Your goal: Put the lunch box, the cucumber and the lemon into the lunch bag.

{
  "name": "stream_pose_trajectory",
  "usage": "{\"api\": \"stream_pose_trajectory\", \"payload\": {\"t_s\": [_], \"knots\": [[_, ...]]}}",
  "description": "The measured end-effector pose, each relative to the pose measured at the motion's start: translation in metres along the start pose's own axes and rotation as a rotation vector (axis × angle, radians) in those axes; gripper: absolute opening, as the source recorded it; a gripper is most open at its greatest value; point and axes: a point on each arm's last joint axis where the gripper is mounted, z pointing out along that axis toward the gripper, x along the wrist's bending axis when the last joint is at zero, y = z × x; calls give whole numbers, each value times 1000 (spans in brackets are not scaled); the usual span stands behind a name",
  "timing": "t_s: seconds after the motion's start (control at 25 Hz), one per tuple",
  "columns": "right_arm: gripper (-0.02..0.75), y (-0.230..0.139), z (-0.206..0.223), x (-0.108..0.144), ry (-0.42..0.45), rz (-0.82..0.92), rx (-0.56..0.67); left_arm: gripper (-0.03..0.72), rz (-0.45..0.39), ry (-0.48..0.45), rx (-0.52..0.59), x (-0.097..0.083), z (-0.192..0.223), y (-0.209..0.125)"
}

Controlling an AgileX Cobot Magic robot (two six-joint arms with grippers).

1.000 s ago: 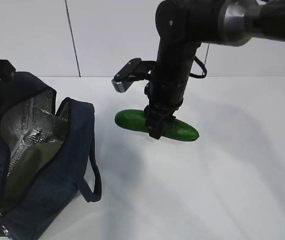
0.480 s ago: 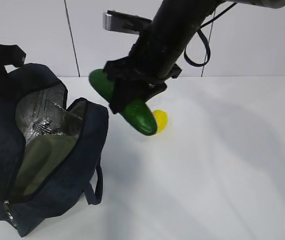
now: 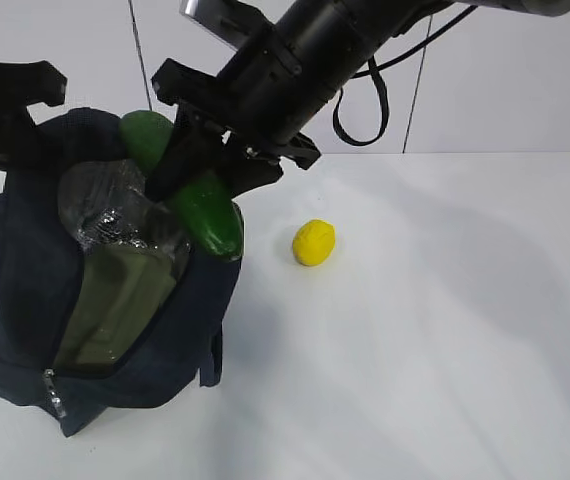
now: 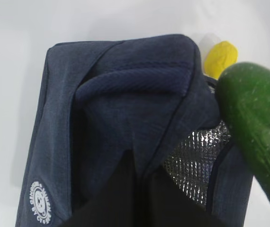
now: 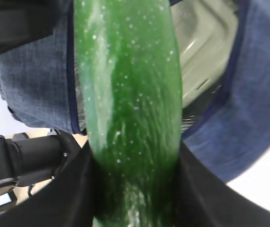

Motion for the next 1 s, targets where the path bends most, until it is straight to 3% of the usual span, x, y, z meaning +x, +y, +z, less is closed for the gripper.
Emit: {"api": "stream_pose_trajectory", "payload": {"t_s": [0.32, 0.68, 1.0], "knots": [[301, -2, 5, 6, -1, -4, 14, -7, -15, -28, -57, -2, 1, 5], [298, -8, 17, 15, -64, -53, 55, -7, -65, 2, -78, 14, -1, 12], [298, -8, 17, 14, -68, -47, 55, -7, -102, -27, -76, 13, -1, 12]]}}
